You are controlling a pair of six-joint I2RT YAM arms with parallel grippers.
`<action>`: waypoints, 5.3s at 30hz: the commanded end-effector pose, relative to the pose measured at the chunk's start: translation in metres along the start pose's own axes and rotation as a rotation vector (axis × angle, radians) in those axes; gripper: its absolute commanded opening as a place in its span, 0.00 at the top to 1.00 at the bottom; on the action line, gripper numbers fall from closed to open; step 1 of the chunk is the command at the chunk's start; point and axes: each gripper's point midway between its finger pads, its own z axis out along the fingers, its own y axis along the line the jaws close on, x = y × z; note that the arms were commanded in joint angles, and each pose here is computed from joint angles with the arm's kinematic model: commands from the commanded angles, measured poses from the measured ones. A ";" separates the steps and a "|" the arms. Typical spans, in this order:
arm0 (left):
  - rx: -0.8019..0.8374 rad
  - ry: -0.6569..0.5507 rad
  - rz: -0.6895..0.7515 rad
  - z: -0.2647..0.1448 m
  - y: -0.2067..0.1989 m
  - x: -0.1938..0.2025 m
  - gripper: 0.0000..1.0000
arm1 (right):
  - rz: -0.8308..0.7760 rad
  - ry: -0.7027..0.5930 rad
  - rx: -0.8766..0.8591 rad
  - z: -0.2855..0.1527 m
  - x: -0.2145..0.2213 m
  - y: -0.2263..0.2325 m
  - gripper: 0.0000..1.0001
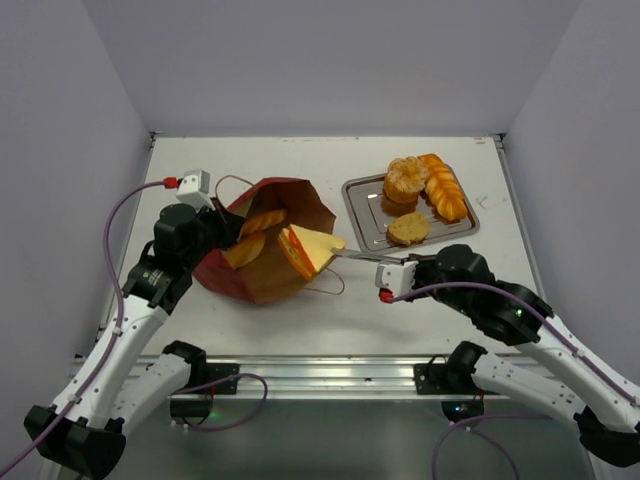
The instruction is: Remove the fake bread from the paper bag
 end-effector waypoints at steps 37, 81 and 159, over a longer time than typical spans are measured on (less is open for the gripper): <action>0.069 -0.019 0.098 -0.047 0.004 0.022 1.00 | 0.086 0.574 0.215 0.104 0.123 -0.084 0.97; 0.294 0.082 0.075 -0.035 -0.028 0.053 1.00 | 0.096 0.603 0.097 0.110 0.161 -0.055 0.58; 0.293 0.074 0.099 -0.038 -0.029 0.048 1.00 | 0.087 0.618 0.136 0.090 0.168 -0.078 0.58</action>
